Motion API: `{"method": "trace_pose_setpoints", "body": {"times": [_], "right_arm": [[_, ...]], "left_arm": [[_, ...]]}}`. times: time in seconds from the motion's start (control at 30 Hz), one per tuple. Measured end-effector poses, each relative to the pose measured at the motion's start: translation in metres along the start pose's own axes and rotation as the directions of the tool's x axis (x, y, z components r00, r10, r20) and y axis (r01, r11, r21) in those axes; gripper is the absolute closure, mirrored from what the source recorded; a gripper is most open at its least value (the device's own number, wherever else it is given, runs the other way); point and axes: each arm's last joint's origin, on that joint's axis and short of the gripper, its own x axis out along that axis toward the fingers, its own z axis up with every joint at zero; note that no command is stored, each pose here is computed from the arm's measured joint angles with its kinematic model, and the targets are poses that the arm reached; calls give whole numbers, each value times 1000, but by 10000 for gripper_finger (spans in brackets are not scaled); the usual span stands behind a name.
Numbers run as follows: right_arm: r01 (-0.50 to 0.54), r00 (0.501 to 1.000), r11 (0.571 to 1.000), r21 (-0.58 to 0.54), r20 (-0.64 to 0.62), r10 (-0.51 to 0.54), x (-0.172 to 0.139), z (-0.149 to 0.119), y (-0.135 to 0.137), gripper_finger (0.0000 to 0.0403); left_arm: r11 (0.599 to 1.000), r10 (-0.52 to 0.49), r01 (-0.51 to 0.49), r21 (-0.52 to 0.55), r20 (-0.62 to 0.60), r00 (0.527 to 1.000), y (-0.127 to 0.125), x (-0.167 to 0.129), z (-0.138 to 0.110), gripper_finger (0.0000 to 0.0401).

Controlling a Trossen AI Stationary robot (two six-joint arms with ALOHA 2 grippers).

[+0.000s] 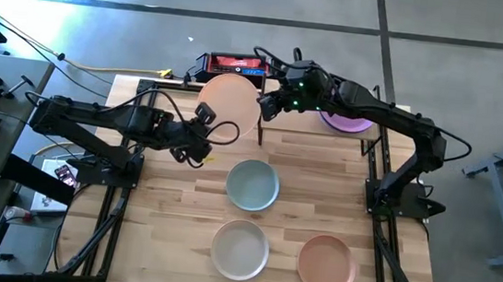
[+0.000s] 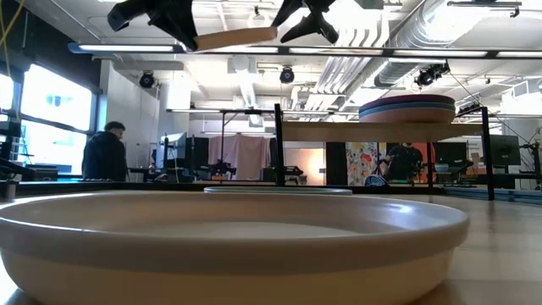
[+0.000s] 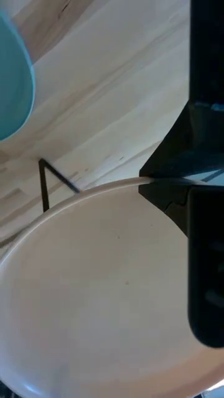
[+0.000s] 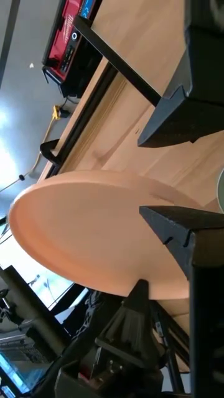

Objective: Place and stack plates onto a shelf
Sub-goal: Put the yellow plate on the shelf

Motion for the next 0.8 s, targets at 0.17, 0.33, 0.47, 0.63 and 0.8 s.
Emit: {"method": "trace_pose_setpoints", "body": {"times": [0.17,0.33,0.47,0.63,0.8], "right_arm": [[0,1000,1000,1,0,0,0,0,0,259],[1,1000,1000,1,0,-1,0,0,0,269],[0,1000,1000,8,1,-1,0,0,0,308],[18,1000,1000,4,10,-18,0,0,-1,377],[26,1000,1000,13,16,-26,0,0,-1,393]], "left_arm": [[999,30,-30,-13,16,999,3,0,2,400],[999,37,-37,-11,19,999,4,0,3,400],[999,45,-45,-18,25,999,5,0,3,400],[998,60,-59,-30,34,998,6,0,5,396],[997,62,-60,-44,37,997,6,0,5,394]]}}
